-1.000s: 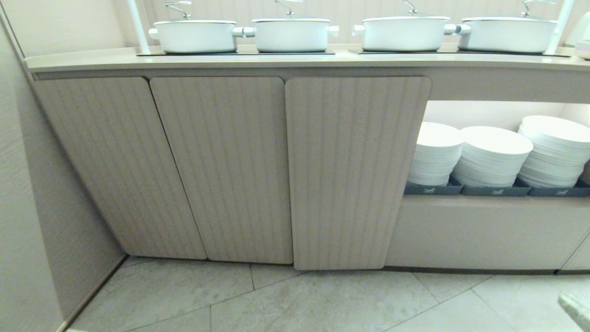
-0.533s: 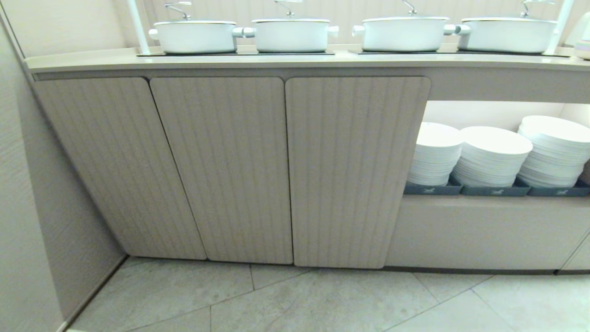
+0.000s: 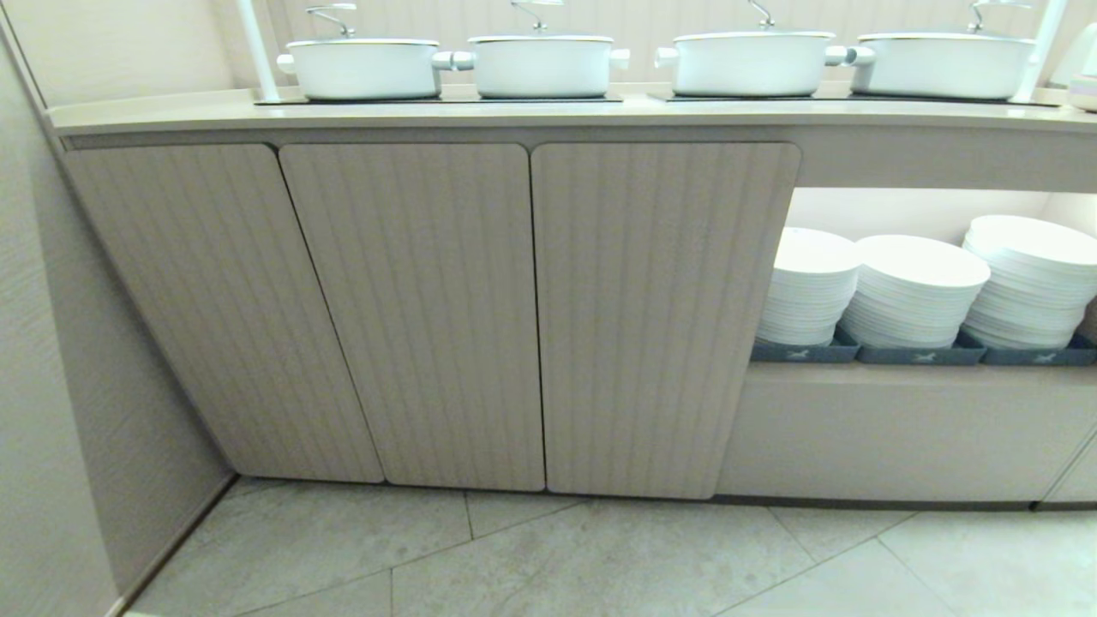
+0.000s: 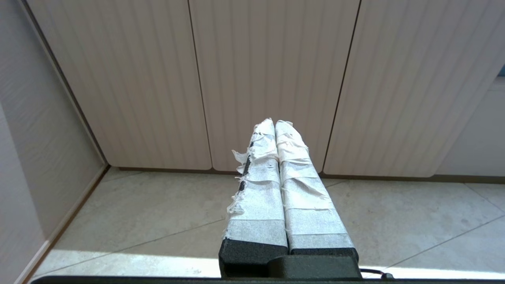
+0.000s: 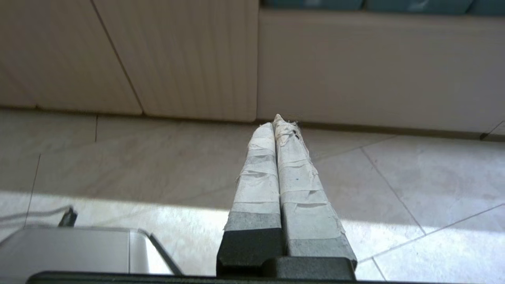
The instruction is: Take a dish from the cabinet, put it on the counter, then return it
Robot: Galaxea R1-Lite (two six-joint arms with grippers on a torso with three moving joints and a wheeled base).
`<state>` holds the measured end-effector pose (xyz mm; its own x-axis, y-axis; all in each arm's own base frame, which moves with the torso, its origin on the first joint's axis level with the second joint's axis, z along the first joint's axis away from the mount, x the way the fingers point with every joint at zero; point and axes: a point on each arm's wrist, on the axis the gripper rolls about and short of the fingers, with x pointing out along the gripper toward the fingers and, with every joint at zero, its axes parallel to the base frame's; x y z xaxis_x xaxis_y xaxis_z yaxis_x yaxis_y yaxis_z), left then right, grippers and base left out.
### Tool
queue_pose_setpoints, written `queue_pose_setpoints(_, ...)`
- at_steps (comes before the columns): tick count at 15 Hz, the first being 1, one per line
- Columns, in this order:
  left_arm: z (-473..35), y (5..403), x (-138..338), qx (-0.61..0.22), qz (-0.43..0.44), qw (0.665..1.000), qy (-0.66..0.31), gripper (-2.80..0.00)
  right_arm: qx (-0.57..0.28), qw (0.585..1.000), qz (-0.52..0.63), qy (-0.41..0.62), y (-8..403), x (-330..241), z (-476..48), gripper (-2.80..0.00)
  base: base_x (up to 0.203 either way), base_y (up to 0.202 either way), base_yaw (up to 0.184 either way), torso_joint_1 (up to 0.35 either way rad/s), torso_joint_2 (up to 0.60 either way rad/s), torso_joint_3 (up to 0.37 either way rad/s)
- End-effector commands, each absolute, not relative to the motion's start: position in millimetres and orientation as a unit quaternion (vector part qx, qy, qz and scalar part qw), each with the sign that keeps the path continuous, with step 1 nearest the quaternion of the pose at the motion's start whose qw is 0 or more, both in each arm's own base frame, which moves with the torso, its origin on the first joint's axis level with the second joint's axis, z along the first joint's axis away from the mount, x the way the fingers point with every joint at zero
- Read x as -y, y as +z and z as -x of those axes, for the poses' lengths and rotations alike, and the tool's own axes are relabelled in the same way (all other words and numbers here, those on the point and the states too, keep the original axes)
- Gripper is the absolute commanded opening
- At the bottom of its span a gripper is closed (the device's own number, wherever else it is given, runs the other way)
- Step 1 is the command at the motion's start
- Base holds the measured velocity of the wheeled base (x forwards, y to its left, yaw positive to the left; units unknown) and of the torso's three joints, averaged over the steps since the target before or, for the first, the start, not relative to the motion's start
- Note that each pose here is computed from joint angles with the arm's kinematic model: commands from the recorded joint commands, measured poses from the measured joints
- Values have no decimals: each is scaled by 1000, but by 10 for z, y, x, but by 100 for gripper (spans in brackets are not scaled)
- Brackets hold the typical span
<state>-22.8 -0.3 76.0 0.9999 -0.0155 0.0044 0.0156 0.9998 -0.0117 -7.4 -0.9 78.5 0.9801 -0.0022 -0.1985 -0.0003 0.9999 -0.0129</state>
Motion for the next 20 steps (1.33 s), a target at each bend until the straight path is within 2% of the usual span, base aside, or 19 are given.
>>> queue_pose_setpoints(1, 229, 762, 3, 3, 6, 1000, -8, -280, -45, 999, 5, -6, 773, 9, 159, -280, 0, 0, 0, 0, 0, 0)
queue_pose_setpoints(3, 228, 760, 3, 2, 6, 1000, -8, -280, -2, 1000, 11, -7, 754, 7, 227, -280, 0, 0, 0, 0, 0, 0)
queue_pose_setpoints(20, 228, 761, 3, 2, 6, 1000, -7, -280, 0, 1000, -16, -9, 755, 7, 228, -280, 0, 0, 0, 0, 0, 0)
